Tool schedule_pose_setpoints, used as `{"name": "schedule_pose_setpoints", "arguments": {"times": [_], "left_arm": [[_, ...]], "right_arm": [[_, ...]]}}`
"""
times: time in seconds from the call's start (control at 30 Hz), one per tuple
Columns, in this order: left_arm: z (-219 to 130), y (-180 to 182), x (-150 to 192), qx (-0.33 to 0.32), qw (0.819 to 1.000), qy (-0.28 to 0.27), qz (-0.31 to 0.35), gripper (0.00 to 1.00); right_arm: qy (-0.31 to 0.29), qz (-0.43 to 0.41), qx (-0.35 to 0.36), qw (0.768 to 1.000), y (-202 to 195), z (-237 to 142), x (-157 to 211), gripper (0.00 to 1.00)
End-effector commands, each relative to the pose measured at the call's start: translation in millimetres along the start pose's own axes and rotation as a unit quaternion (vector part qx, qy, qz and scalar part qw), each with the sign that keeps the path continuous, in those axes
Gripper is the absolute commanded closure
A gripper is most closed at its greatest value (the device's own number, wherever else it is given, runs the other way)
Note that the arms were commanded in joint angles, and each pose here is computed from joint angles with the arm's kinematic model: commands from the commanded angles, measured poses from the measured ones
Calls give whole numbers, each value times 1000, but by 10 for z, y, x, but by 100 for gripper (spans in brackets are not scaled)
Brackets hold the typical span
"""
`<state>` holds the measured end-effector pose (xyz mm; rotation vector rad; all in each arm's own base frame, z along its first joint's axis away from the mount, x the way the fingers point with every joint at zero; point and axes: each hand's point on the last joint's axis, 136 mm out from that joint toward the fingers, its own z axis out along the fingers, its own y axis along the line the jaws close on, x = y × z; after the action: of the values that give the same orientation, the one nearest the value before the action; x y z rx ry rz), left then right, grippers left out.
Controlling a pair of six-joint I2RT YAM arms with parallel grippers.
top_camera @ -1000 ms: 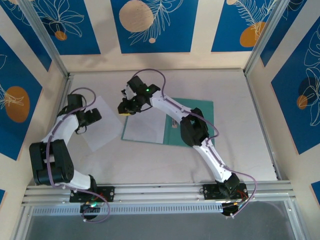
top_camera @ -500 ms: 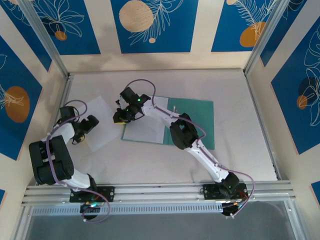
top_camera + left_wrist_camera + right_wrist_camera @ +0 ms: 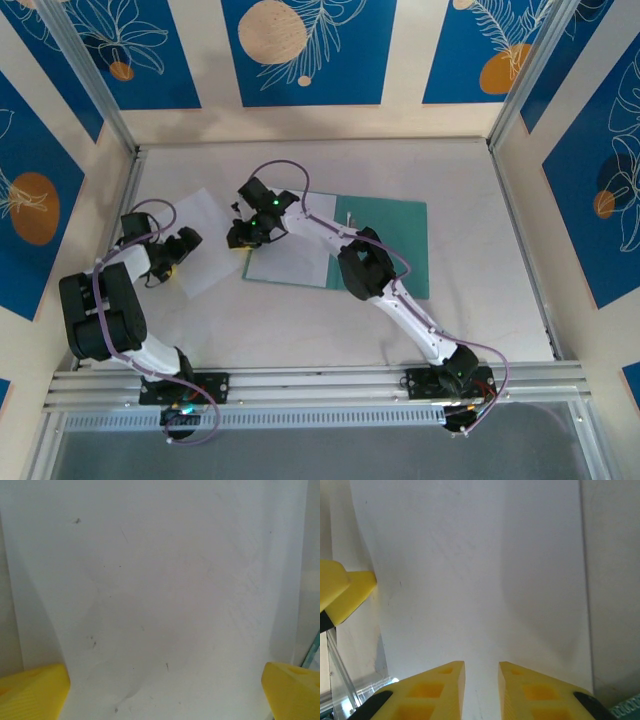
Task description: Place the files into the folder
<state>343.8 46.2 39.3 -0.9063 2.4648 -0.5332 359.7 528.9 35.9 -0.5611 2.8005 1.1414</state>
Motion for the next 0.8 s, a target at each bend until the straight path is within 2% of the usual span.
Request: {"name": "schedule_pose_setpoints", "arguments": {"times": [0.0, 0.13, 0.37, 0.5, 0.6, 0.77], "left_arm": [[59, 36, 97, 4, 999, 32, -2, 0], [42, 65, 84, -7, 999, 31, 1, 0], [-183, 257, -39, -84, 996, -13, 12, 0], [-204, 360, -40, -113, 993, -13, 13, 0], [-167, 367, -21, -110, 994, -7, 11, 0], [-63, 272, 25, -71, 997, 7, 7, 0]], "right_arm": [[36, 13, 13, 999, -134, 139, 216, 74], [44, 20, 9, 999, -115, 147, 258, 74], [47, 26, 5, 999, -104, 154, 278, 74], [50, 29, 4, 998, -96, 169, 302, 74], [53, 28, 3, 998, -77, 173, 322, 74], [61, 30, 0, 998, -53, 183, 370, 74]]}}
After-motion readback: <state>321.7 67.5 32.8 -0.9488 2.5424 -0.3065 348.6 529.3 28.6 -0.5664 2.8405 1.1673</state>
